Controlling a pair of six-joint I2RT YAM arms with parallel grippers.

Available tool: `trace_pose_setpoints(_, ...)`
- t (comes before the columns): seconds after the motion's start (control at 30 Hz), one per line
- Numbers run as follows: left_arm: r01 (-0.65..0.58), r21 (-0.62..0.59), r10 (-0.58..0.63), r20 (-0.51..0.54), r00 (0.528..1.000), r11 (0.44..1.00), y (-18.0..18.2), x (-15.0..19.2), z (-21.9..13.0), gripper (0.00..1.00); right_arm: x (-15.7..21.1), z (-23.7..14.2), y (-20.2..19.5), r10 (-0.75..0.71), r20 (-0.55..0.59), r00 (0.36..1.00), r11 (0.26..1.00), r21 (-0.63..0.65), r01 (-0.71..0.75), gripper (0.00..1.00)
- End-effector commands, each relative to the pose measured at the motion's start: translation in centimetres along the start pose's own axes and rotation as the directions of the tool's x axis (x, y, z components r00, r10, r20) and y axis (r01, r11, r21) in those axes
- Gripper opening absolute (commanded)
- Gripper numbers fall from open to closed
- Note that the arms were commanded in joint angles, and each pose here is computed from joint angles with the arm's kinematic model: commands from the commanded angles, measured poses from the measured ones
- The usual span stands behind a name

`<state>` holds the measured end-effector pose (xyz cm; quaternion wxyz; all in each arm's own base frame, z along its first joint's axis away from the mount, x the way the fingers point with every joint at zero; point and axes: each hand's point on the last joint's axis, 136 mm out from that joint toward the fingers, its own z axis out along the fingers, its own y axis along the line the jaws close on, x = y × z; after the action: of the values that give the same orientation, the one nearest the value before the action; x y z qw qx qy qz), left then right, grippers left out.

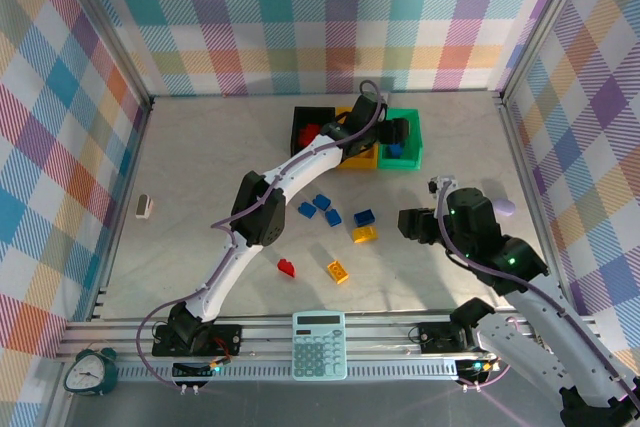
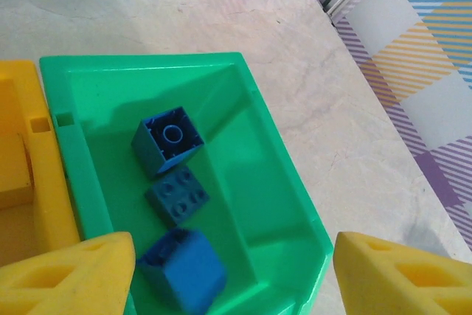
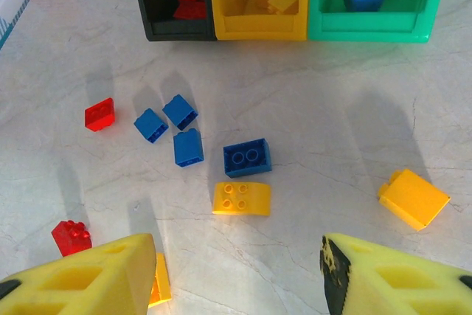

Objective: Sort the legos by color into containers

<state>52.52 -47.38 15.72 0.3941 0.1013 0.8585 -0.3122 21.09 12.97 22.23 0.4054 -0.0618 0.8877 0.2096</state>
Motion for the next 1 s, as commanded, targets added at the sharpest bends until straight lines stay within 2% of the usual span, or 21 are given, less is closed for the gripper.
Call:
trace_pose_setpoints(0.0, -0.036, 0.044, 0.032, 0.102, 0.994, 0.998, -2.9, -4.7, -3.7, 0.71, -0.2, -0.4, 0.1, 0.01, 0.007, 1.0, 1.0, 0.001, -0.01, 0.61)
trace_pose_setpoints(0.27, -0.086, 0.044, 0.082, 0.086, 0.993, 0.995, -3.1, -4.4, -8.6, 0.72, 0.2, 0.5, 0.1, -0.001, -0.016, 1.0, 1.0, 0.003, 0.001, 0.62)
trace_pose_setpoints(0.5, -0.143, -0.042, 0.144, 0.037, 0.989, 0.989, -0.3, -1.1, -15.6, 0.72, 0.9, 3.2, 0.4, -0.023, -0.075, 0.997, 1.0, -0.008, 0.022, 0.62)
trace_pose_setpoints(0.7, -0.153, -0.126, 0.149, -0.035, 0.988, 0.98, 3.3, 3.3, -21.8, 0.72, 2.1, 6.4, 0.8, -0.033, -0.147, 0.989, 0.999, -0.027, 0.029, 0.65)
trace_pose_setpoints(0.97, -0.133, -0.133, 0.115, -0.137, 0.984, 0.982, 6.7, 11.7, -29.0, 0.71, 3.8, 10.5, 0.6, -0.056, -0.237, 0.97, 0.998, -0.012, 0.055, 0.65)
